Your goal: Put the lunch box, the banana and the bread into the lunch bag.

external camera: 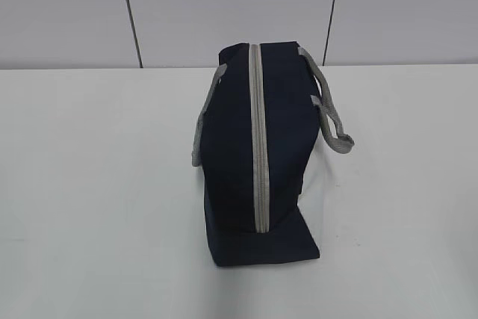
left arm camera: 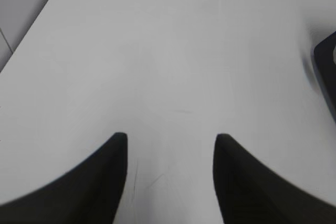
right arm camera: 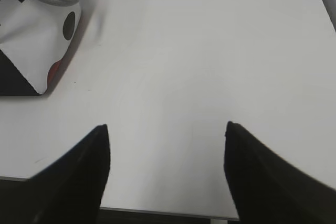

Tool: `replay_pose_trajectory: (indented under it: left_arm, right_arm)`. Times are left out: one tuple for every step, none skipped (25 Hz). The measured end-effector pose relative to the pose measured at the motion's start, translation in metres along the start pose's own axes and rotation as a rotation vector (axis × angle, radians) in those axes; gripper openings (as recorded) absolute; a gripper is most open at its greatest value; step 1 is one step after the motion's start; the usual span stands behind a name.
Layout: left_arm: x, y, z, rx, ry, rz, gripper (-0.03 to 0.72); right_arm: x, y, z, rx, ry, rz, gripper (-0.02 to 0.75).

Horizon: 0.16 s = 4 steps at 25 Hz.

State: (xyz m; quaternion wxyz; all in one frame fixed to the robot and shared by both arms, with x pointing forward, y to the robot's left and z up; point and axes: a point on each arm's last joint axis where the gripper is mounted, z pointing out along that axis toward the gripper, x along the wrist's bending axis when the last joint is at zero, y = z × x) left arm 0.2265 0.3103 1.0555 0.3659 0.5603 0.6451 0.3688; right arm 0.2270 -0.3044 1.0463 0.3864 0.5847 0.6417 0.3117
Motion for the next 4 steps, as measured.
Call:
replay_pose_trajectory:
  left_arm:
    - [0.0, 0.0, 0.0, 0.0, 0.0, 0.0, 0.375]
    - [0.0, 0.0, 0.0, 0.0, 0.0, 0.0, 0.37]
    - [0.0, 0.0, 0.0, 0.0, 0.0, 0.0, 0.366]
    - [0.0, 0.0, 0.0, 0.0, 0.0, 0.0, 0.363]
  right_arm:
    - [0.0, 0.0, 0.0, 0.0, 0.0, 0.0, 0.507]
    - [0.0, 0.0, 0.0, 0.0, 0.0, 0.0, 0.507]
    - [0.0, 0.0, 0.0, 0.0, 0.0, 0.0, 0.507]
    - [0.0, 0.0, 0.0, 0.0, 0.0, 0.0, 0.507]
